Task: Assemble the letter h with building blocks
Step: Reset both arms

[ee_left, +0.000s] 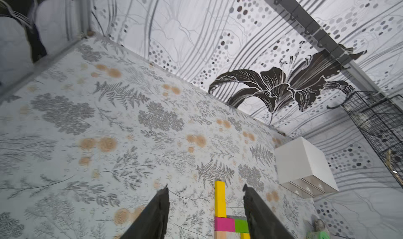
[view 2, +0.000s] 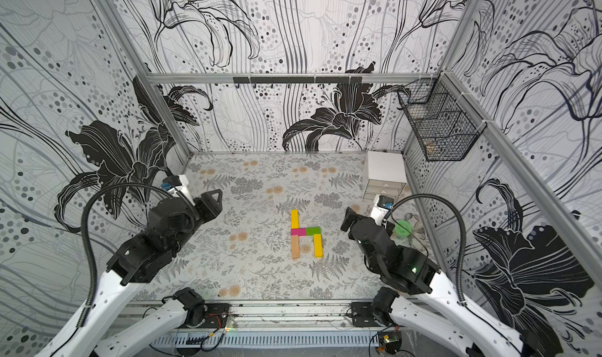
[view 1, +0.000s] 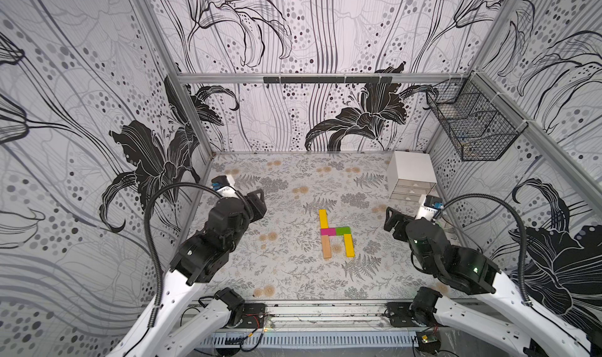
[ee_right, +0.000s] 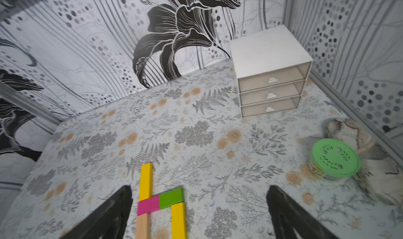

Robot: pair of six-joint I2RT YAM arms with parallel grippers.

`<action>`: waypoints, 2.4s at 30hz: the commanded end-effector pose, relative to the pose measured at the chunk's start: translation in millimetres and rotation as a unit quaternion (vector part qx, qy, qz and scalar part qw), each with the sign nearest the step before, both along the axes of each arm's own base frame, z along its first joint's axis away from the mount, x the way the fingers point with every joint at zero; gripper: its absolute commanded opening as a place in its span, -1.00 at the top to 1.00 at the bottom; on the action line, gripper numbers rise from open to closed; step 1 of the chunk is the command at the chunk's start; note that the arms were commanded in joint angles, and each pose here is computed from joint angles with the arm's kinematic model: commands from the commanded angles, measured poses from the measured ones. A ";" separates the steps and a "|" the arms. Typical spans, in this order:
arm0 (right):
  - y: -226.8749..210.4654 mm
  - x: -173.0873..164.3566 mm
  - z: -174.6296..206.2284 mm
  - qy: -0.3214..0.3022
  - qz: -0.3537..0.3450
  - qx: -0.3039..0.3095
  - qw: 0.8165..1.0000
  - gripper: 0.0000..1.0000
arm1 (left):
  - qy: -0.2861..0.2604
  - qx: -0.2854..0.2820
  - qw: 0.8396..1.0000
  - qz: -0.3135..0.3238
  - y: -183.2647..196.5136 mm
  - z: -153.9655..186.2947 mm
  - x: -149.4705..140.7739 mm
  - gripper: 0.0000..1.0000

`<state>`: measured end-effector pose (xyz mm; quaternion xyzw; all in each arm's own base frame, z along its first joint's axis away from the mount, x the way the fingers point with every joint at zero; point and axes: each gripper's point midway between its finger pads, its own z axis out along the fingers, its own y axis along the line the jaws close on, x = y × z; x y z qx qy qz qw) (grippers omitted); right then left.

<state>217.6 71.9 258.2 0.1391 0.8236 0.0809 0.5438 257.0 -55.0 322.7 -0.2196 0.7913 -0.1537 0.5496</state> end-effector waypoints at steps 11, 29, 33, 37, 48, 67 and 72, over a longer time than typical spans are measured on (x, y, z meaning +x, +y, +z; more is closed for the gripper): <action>-22.5 24.7 -69.8 0.069 -0.082 -0.154 0.982 -0.99 | 0.007 0.078 0.986 0.147 56.1 -78.8 -9.2 -0.98; -125.8 40.5 -85.2 0.078 -0.295 -0.263 0.915 -0.99 | 0.031 0.299 0.920 0.250 113.3 -138.1 33.9 -0.99; -135.5 47.6 -113.3 0.109 -0.280 -0.274 0.914 -0.99 | 0.053 0.290 0.917 0.269 142.0 -161.9 39.4 -0.99; -135.8 61.3 -139.2 0.129 -0.251 -0.274 0.919 -0.99 | 0.035 0.243 0.933 0.261 150.8 -175.6 47.1 -0.99; -92.3 156.8 -147.3 0.022 -0.034 -0.172 0.984 -0.99 | -0.051 0.224 0.955 0.189 143.5 -181.1 89.7 -0.99; -79.4 166.7 -169.0 -0.007 0.021 -0.173 0.985 -0.99 | -0.018 0.231 0.969 0.081 124.2 -209.8 129.2 -0.99; -79.3 166.4 -169.5 -0.005 0.021 -0.173 0.985 -0.99 | -0.019 0.232 0.969 0.080 124.2 -210.1 128.9 -0.99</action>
